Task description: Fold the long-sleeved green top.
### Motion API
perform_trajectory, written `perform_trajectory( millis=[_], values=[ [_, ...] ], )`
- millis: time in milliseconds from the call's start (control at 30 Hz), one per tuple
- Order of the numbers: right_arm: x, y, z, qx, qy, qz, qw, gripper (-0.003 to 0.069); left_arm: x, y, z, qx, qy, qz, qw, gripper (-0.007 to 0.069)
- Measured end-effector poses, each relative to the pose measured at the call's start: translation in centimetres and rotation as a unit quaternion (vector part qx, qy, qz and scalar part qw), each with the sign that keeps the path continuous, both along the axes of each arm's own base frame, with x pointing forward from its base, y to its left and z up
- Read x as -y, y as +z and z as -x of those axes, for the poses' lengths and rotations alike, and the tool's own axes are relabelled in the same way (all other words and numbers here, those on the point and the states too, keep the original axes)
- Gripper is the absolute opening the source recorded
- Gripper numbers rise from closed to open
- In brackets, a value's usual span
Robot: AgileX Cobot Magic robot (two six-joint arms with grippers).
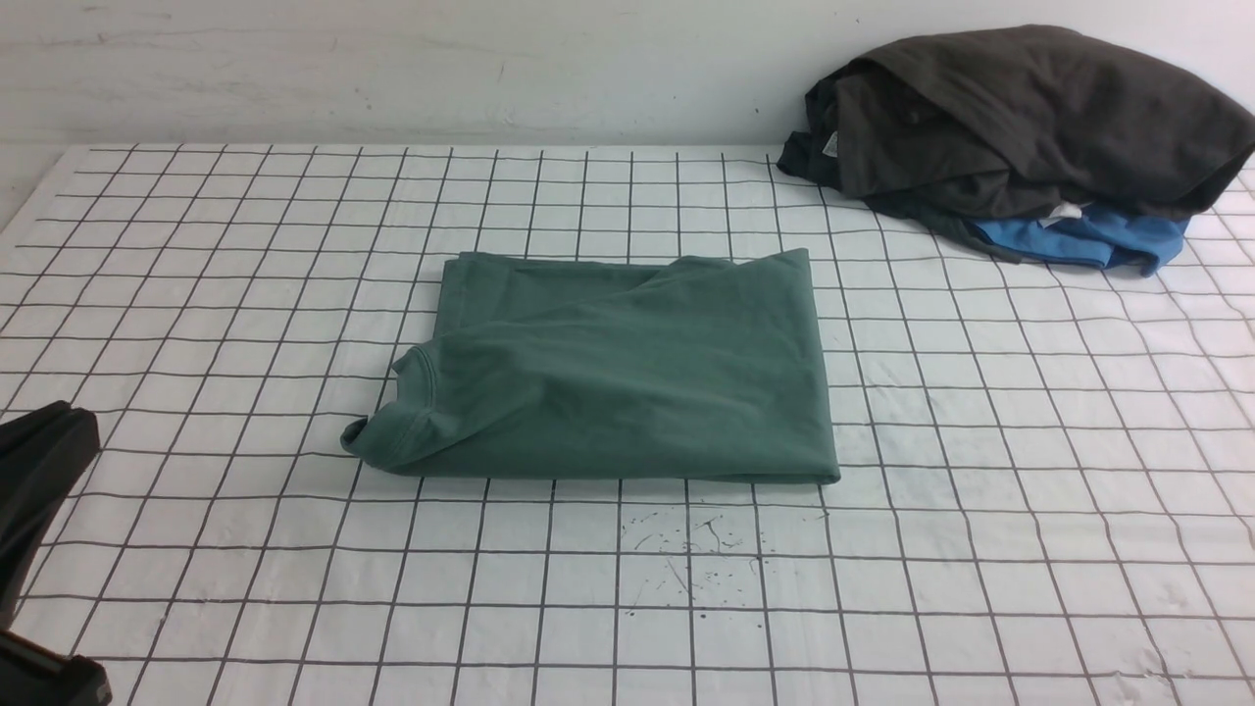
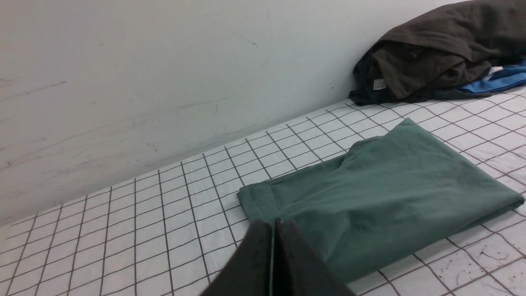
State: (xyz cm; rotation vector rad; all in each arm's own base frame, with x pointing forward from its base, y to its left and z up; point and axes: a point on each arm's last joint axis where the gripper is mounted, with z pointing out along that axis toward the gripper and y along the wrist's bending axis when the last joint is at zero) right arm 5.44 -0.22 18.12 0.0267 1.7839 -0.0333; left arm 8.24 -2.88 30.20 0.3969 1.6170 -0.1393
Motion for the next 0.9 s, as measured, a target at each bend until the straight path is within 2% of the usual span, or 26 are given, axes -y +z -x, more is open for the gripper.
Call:
perform_trajectory(
  millis=[267,400,567,700,900],
  values=[
    [0.0,0.0,0.0,0.000,0.000,0.000,1.000,-0.0014,-0.8,-2.4,2.7,0.044,0.009,0.010,0.999,-0.0005],
    [0.0,0.0,0.0,0.000,0.000,0.000,1.000,-0.0014,-1.2,-4.9,4.0,0.073,0.026,0.015,0.997,-0.0005],
    [0.0,0.0,0.0,0.000,0.000,0.001,1.000,-0.0014,-1.2,-7.7,3.4,0.036,0.035,0.035,0.998,-0.0005],
    [0.0,0.0,0.0,0.000,0.000,0.001,1.000,-0.0014,-1.5,-10.8,2.8,-0.012,0.067,0.056,0.996,-0.0005],
    [0.0,0.0,0.0,0.000,0.000,0.001,1.000,-0.0014,-2.2,-12.5,2.9,-0.086,0.121,0.056,0.987,-0.0005]
  ],
)
